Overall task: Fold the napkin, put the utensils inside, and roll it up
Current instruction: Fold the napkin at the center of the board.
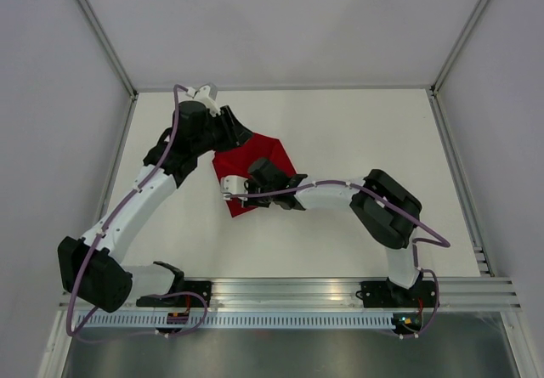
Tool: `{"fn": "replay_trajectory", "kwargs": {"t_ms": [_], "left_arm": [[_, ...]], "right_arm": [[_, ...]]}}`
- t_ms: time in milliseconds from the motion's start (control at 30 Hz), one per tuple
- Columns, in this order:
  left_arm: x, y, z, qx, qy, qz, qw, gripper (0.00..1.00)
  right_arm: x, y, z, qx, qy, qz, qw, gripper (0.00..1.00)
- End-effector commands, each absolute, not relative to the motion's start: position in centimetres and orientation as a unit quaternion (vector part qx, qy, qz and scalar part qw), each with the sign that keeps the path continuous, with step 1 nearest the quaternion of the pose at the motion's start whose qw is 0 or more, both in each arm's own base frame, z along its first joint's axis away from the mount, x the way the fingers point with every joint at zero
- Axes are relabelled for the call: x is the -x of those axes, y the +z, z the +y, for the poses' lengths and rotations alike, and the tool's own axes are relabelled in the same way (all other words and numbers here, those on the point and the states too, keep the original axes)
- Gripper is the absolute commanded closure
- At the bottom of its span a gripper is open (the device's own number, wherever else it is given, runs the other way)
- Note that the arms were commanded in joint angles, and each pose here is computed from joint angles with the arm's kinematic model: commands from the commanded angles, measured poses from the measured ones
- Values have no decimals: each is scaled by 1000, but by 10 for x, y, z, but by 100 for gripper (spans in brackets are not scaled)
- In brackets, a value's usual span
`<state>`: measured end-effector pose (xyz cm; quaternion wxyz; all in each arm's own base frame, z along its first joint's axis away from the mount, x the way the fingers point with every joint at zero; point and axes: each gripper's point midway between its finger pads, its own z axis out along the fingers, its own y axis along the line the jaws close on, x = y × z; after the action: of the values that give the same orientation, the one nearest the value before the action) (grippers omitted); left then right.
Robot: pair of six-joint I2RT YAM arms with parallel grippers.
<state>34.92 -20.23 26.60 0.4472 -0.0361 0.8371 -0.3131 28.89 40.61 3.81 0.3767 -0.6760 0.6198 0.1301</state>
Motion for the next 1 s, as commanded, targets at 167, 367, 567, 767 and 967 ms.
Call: {"fn": "replay_trajectory", "kwargs": {"t_ms": [167,367,567,767,967], "left_arm": [[-359,277,-209,31,-329,832,446,50],[-368,276,-208,34,-331,834,441,48],[-381,281,-204,43,-333,831,443,46],[-399,272,-195,67,-323,837,437,46],[-421,240,-159,163,-260,843,442,50]], "right_arm": [[-284,53,435,677,169,603,387,71],[-269,48,445,684,195,598,368,65],[-262,62,456,683,214,592,370,52],[-259,83,454,674,224,592,382,41],[-260,111,435,650,212,605,408,40]]}}
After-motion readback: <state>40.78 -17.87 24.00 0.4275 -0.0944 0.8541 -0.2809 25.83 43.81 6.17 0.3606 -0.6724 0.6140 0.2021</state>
